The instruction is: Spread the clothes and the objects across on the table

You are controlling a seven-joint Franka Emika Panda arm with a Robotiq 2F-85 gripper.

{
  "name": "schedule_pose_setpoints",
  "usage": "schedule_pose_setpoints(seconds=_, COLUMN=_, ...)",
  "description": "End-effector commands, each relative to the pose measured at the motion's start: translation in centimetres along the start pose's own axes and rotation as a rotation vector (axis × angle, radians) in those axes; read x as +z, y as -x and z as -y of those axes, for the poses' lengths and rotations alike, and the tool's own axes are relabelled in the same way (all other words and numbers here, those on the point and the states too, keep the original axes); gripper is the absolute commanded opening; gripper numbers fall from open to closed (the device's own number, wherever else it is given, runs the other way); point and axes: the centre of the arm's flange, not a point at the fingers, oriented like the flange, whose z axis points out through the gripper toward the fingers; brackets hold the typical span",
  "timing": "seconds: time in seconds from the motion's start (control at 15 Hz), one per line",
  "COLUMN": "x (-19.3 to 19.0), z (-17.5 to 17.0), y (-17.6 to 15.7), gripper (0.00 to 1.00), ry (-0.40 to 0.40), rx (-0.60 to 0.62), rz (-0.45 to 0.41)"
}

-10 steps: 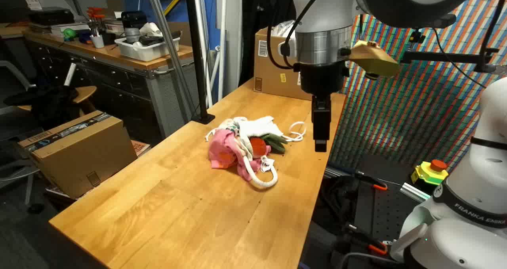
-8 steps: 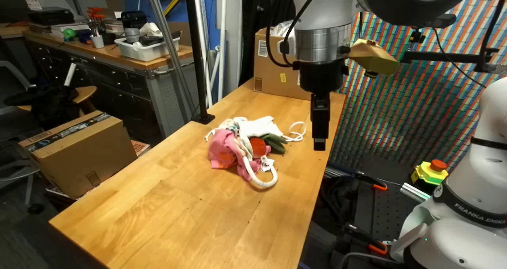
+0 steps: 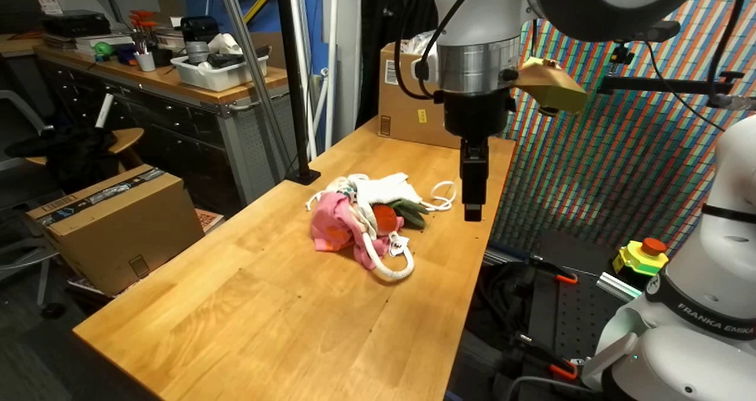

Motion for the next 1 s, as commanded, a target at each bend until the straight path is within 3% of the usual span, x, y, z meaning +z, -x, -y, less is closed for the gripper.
schedule_pose_setpoints(seconds=0.0, x=-1.0, z=-1.5, y=-2.7, gripper=1.00, ry=0.023, rx=-0.032, rz=-0.068)
schedule_pose_setpoints(seconds=0.4, x=-0.6, z=-4.0, y=-7.7, gripper=1.00, ry=0.011, rx=-0.013, rz=-0.194)
schedule_pose_setpoints(seconds=0.93, x=3.4, z=-7.3, y=-12.7, gripper=1.00, ry=0.024, rx=0.060, rz=-0.314)
